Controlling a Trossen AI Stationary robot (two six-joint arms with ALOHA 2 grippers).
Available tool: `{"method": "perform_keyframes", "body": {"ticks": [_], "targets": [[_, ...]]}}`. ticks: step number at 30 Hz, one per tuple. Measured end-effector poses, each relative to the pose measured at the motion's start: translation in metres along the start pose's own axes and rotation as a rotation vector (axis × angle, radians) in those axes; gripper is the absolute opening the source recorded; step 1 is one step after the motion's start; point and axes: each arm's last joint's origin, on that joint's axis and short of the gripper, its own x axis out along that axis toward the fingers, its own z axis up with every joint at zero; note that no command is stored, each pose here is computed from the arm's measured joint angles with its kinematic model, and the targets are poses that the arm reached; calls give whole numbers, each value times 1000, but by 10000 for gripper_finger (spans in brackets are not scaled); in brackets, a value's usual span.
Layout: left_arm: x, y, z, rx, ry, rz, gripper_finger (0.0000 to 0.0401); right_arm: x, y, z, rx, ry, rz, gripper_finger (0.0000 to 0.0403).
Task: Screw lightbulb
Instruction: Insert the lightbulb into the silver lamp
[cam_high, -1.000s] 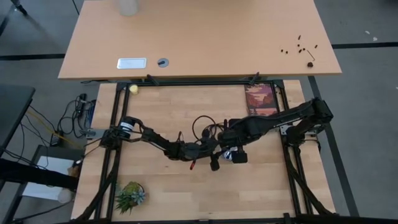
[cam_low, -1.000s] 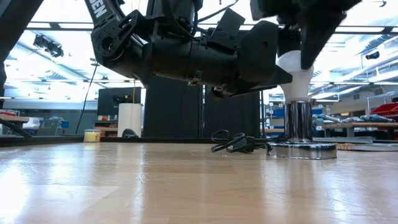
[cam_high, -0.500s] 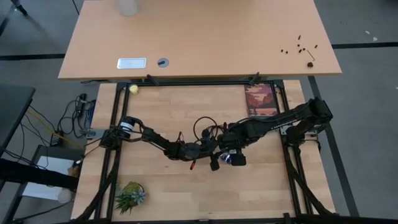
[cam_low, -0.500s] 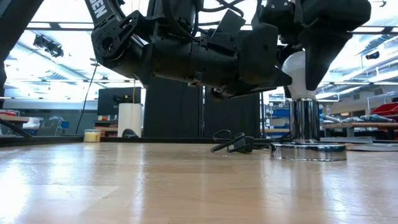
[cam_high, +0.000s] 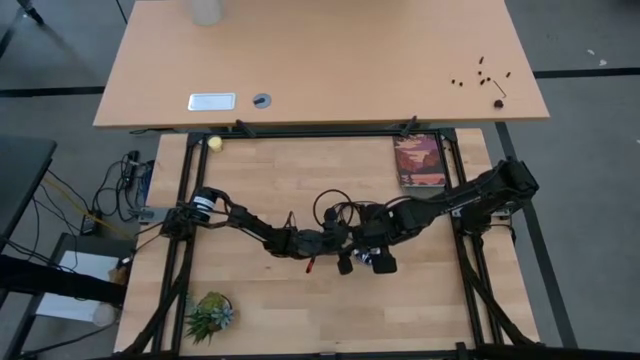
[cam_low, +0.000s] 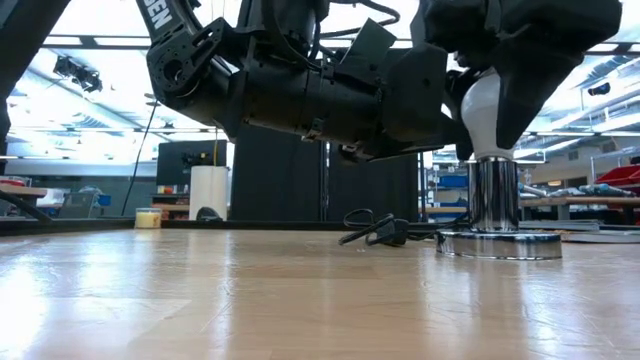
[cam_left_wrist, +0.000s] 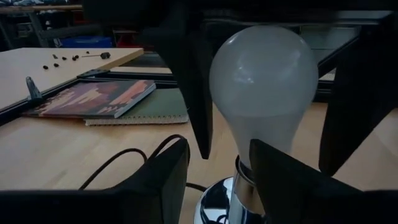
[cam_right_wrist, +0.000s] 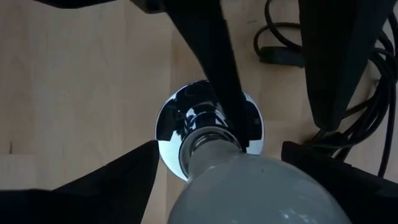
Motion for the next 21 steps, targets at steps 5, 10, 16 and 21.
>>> {"method": "perform_keyframes", "body": {"ticks": [5,10,16,21], "targets": [[0,-1,0,-2,1,0,178,0,2,2,-33,-26,-8,347],[0,-1,0,-20,3,0,178,1,3,2,-39,-26,-2,346],[-1,-1,-1,-17,7,-1,178,1,5,1,-42,-12,44,337],[-1,-2,-1,-33,10,-6,178,1,6,0,-45,-5,60,293]]}}
